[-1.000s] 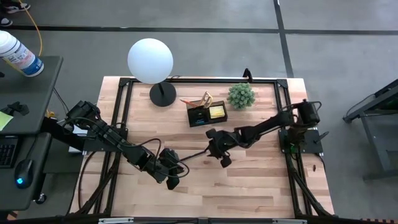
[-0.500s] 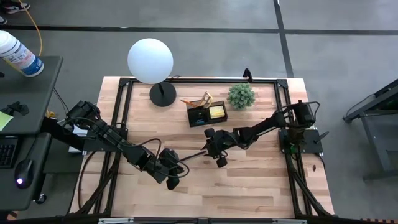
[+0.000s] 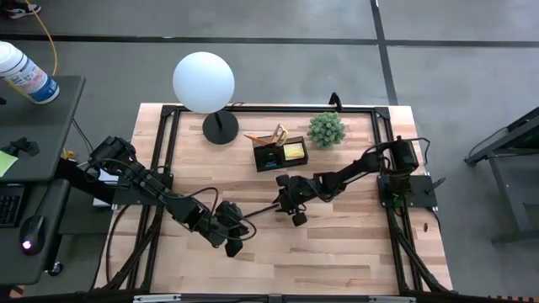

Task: Pick and place office supplies into organizer
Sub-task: Put the pen into the desk organizer

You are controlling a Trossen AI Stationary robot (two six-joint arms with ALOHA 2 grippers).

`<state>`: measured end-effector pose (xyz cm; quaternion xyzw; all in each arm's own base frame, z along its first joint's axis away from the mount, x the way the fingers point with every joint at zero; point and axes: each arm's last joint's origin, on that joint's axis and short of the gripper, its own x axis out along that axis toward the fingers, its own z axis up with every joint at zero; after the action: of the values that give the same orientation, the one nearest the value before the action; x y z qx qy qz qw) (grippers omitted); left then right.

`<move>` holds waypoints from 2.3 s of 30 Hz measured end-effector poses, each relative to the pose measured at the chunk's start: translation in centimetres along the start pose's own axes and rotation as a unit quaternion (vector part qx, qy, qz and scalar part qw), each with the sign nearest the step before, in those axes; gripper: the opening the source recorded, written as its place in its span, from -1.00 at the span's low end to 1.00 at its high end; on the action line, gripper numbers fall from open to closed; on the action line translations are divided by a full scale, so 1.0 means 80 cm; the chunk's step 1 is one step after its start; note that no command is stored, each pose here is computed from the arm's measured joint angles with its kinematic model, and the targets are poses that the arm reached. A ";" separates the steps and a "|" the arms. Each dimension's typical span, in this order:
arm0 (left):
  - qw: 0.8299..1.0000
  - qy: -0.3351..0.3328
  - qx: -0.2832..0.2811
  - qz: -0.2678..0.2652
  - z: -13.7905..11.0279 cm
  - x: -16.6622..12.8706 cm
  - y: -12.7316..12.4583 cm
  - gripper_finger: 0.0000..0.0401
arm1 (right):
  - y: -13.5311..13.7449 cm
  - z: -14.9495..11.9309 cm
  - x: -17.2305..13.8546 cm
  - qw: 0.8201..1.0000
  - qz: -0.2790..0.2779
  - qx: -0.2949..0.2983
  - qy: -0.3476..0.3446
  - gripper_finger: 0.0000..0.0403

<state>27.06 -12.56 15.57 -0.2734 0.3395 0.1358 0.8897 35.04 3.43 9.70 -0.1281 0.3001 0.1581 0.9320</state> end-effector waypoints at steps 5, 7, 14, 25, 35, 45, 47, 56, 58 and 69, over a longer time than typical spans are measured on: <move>1.000 0.000 0.000 0.000 0.000 0.000 0.000 -0.77 | 0.000 -0.001 0.000 1.000 0.001 0.001 0.004 -0.34; 1.000 0.000 0.000 0.000 0.000 0.000 0.000 -0.77 | 0.000 -0.001 0.000 1.000 0.001 0.001 0.005 -0.34; 1.000 0.000 0.000 0.000 0.000 0.000 0.000 -0.77 | 0.001 -0.004 0.000 1.000 0.003 0.003 0.017 -0.36; 1.000 0.000 0.000 0.000 0.000 0.000 0.000 -0.77 | 0.003 -0.010 -0.001 0.999 0.015 0.007 0.043 -0.86; 1.000 0.000 0.000 0.000 0.000 0.000 0.000 -0.77 | 0.006 -0.024 0.008 0.997 0.026 0.016 0.066 -0.67; 1.000 0.006 -0.008 -0.005 0.000 0.000 0.000 -0.77 | 0.014 -0.034 0.019 0.996 0.041 0.040 0.070 -0.88; 1.000 0.006 -0.008 -0.005 0.000 0.000 0.000 -0.77 | 0.014 -0.033 0.019 0.996 0.037 0.051 0.069 -0.88; 0.999 0.028 -0.010 -0.021 -0.002 0.000 -0.002 -0.77 | 0.007 -0.014 -0.001 0.996 0.003 0.058 0.066 -0.88; 0.999 0.034 -0.010 -0.025 -0.002 0.000 -0.002 -0.77 | 0.002 -0.011 -0.009 0.995 -0.005 0.066 0.069 -0.88; 1.000 0.024 -0.008 -0.018 -0.002 0.000 -0.002 -0.77 | -0.022 0.023 -0.068 0.994 -0.058 0.057 0.076 -0.88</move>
<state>27.04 -12.73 15.55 -0.2900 0.3543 0.1161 0.8814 32.41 1.26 14.64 -0.1036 0.3702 0.0765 0.9200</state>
